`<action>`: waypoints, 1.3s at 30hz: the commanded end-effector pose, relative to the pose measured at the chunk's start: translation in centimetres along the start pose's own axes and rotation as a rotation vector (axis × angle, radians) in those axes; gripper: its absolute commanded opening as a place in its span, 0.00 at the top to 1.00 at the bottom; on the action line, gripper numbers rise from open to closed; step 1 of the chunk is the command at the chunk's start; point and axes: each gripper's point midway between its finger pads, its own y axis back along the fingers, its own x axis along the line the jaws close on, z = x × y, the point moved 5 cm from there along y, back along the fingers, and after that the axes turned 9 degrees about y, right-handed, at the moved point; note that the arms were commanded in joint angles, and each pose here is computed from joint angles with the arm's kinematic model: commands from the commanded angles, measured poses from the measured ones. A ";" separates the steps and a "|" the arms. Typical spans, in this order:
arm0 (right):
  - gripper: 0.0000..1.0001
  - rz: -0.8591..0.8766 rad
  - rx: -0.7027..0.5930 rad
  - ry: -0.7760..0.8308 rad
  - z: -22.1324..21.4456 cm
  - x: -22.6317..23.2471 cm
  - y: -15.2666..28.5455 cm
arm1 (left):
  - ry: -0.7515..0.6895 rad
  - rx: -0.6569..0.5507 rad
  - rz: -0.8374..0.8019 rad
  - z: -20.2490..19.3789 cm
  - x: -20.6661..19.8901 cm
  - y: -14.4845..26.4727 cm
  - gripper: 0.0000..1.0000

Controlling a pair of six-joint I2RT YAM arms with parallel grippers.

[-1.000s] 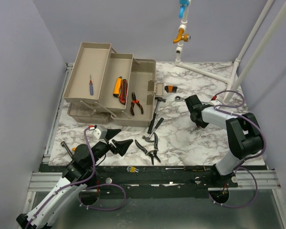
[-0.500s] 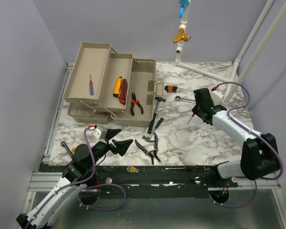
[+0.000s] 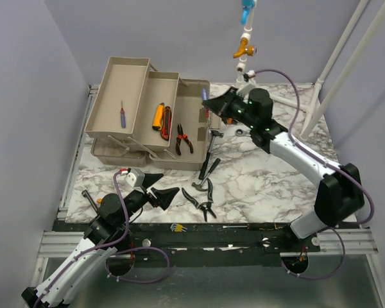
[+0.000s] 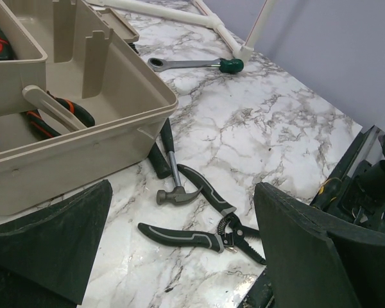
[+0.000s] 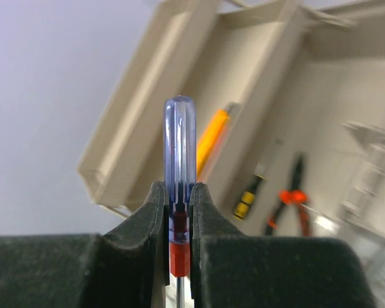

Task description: Pack the tool kit

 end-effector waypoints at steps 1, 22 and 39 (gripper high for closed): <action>0.99 0.172 -0.045 0.005 1.4 7.4 -4.4 | -0.002 0.008 -0.030 -0.3 -0.3 -0.2 0.05; 0.99 0.135 -0.201 -0.129 -3.9 17.4 -21.2 | -0.002 0.002 -0.012 -0.2 0.0 -0.2 0.05; 0.38 0.102 -0.260 -0.100 -5.2 16.3 -21.6 | -0.002 -0.007 -0.009 -0.1 -0.1 0.0 0.05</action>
